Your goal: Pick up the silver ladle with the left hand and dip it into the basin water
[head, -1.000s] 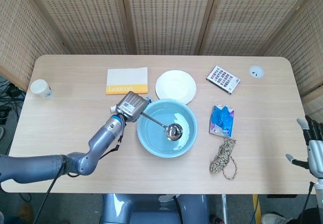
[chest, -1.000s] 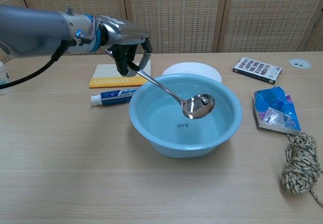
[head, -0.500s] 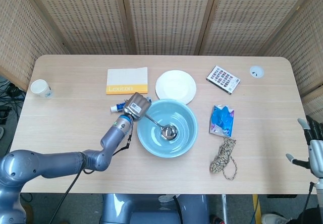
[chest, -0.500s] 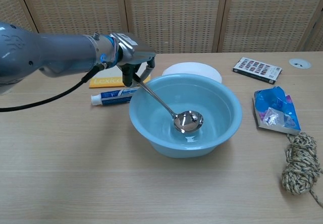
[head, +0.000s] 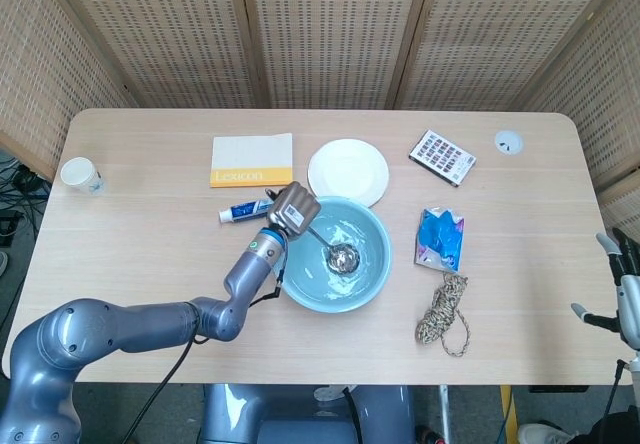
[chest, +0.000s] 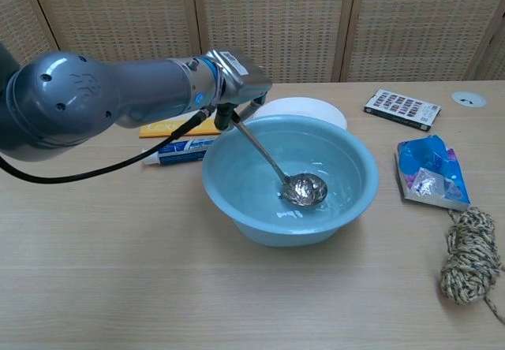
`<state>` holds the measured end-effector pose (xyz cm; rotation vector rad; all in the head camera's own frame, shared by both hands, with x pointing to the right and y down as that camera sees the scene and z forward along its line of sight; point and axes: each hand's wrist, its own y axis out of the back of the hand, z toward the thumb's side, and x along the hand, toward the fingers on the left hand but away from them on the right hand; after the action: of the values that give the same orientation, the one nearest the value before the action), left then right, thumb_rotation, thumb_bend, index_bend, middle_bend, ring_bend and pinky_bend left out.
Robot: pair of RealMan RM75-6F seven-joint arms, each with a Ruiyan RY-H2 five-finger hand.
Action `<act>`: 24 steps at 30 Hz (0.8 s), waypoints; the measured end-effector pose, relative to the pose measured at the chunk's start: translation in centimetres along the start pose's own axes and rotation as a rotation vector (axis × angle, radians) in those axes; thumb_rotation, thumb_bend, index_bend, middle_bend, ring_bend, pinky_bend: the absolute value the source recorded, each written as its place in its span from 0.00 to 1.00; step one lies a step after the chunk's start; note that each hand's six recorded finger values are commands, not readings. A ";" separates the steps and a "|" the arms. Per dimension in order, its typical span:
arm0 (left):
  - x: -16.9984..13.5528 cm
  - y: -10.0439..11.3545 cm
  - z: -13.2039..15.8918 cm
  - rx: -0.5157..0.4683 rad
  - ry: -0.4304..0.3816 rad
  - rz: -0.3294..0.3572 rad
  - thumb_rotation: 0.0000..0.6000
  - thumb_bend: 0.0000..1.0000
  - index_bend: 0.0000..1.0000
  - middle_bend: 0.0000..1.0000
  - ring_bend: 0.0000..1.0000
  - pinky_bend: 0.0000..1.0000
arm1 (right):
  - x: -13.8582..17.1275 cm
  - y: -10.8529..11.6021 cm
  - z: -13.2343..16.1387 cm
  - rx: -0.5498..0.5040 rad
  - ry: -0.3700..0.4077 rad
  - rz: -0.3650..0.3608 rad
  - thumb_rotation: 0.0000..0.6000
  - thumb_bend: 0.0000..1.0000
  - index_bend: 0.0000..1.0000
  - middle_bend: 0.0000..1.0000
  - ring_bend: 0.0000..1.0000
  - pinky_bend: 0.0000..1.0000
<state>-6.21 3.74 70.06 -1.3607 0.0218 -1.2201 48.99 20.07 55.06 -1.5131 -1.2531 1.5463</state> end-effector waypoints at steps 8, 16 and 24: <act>0.1 0.4 0.6 0.026 0.009 -0.013 1.00 0.65 0.97 0.94 1.00 1.00 | 0.0 0.2 -0.3 -0.010 -0.003 -0.003 1.00 0.00 0.00 0.00 0.00 0.00; 0.1 0.0 1.0 0.009 0.010 -0.031 1.00 0.65 0.97 0.94 1.00 1.00 | 0.2 0.4 -0.2 -0.013 0.002 -0.003 1.00 0.00 0.00 0.00 0.00 0.00; 0.0 0.3 1.4 -0.021 -0.001 -0.028 1.00 0.65 0.97 0.94 1.00 1.00 | 0.3 0.6 -0.2 -0.020 0.001 -0.005 1.00 0.00 0.00 0.00 0.00 0.00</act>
<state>-5.14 4.68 70.29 -1.3841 0.0152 -1.2457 49.27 20.17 54.40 -1.5217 -1.2742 1.5339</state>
